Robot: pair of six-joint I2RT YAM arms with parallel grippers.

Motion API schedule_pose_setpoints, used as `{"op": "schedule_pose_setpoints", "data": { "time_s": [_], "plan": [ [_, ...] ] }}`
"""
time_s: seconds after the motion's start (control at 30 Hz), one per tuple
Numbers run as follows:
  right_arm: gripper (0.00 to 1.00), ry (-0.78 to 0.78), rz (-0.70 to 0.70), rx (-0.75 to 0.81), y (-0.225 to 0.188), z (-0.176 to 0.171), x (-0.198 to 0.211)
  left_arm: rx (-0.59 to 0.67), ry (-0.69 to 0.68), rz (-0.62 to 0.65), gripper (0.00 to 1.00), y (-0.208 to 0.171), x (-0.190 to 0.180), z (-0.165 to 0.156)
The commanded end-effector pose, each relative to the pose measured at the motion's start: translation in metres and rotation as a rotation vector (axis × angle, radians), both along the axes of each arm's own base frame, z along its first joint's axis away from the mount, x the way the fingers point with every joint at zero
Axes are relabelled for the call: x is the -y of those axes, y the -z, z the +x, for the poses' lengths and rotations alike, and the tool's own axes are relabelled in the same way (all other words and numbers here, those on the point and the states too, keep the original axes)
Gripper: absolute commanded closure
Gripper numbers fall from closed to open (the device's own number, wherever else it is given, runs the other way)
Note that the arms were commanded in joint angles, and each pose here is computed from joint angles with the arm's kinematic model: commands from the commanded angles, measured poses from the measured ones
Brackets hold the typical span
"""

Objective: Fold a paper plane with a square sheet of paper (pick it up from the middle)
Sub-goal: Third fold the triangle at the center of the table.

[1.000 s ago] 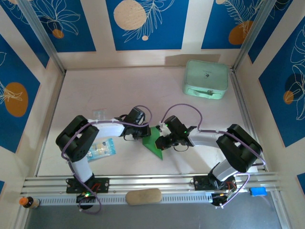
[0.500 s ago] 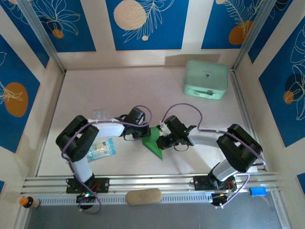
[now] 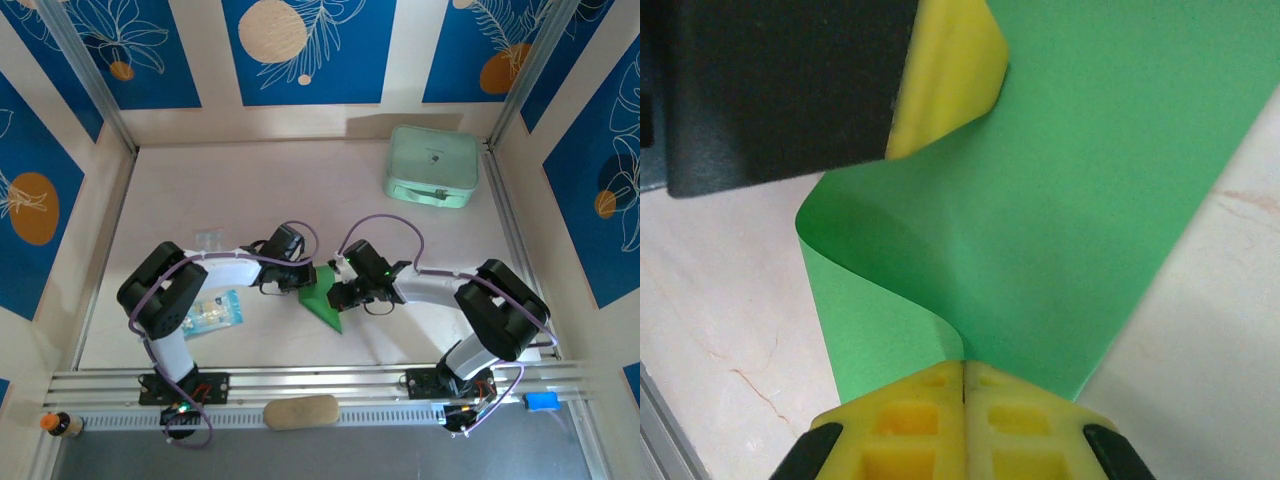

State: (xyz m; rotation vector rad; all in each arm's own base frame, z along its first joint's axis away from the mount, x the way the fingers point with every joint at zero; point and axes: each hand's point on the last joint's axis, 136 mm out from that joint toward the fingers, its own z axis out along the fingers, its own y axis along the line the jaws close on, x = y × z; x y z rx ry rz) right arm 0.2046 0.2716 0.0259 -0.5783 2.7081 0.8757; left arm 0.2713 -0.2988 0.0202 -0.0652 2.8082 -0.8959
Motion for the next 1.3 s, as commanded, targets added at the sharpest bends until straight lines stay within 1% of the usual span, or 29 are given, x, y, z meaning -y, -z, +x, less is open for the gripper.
{"op": "schedule_pose_setpoints", "data": {
  "time_s": [0.0, 0.9, 1.07, 1.27],
  "plan": [
    [1.00, 0.002, -0.013, -0.018, 0.001, 0.001, 0.000, -0.040, -0.014, 0.012, 0.94, 0.005, -0.008, -0.007],
    [1.00, 0.013, -0.053, -0.061, 0.017, -0.005, 0.006, -0.035, -0.012, 0.011, 0.94, 0.003, -0.008, -0.006],
    [1.00, 0.016, -0.057, -0.064, 0.019, -0.005, 0.007, -0.018, -0.002, 0.017, 0.94, -0.004, -0.007, -0.002],
    [1.00, 0.016, -0.057, -0.070, 0.021, -0.005, 0.006, 0.025, 0.017, 0.011, 0.92, -0.024, -0.001, 0.010]
  ]
}}
